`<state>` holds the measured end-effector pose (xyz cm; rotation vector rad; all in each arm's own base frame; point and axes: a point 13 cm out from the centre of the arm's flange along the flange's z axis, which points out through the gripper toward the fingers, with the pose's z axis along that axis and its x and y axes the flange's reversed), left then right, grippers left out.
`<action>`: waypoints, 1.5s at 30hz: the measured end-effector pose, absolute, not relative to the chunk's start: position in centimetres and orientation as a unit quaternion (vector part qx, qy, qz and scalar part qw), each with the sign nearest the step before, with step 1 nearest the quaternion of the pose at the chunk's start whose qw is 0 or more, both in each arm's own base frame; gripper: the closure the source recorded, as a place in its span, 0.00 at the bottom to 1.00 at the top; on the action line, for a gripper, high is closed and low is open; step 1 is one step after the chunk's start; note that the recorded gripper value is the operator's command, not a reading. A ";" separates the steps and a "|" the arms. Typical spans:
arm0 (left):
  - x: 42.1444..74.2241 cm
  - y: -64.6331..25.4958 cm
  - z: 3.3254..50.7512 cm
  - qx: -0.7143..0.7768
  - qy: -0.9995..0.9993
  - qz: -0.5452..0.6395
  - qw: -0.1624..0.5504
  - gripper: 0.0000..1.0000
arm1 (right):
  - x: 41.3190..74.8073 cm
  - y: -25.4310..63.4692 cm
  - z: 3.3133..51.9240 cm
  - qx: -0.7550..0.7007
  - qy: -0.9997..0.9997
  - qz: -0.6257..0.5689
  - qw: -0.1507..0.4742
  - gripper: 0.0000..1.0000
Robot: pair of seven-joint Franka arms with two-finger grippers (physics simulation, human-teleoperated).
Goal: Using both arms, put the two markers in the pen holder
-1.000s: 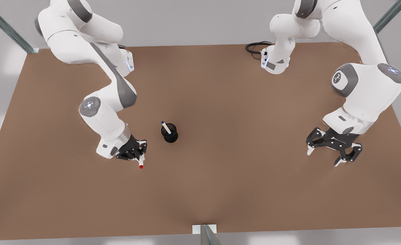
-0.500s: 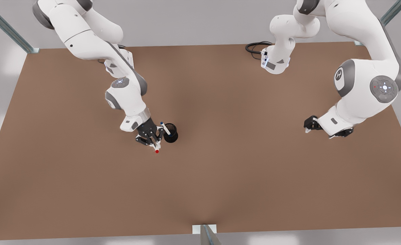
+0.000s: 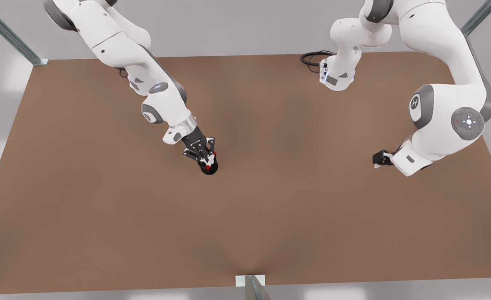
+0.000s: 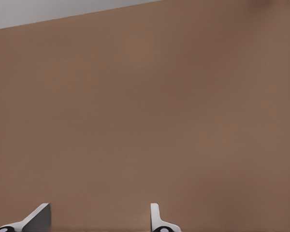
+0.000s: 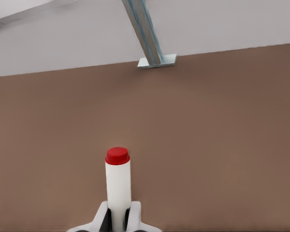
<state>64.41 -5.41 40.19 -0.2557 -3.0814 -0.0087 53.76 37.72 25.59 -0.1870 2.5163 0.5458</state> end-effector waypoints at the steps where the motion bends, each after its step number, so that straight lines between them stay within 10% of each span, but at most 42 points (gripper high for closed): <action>1: 64.5 -5.4 40.1 -0.080 -0.996 -0.003 0.025 0.00 | 53.4 37.6 25.3 -0.070 0.937 0.205 0.275 0.79; 45: 65.9 -5.7 39.5 -0.046 -0.999 -0.002 0.004 0.00 | 50.4 36.2 19.2 -0.159 0.930 0.120 0.310 0.79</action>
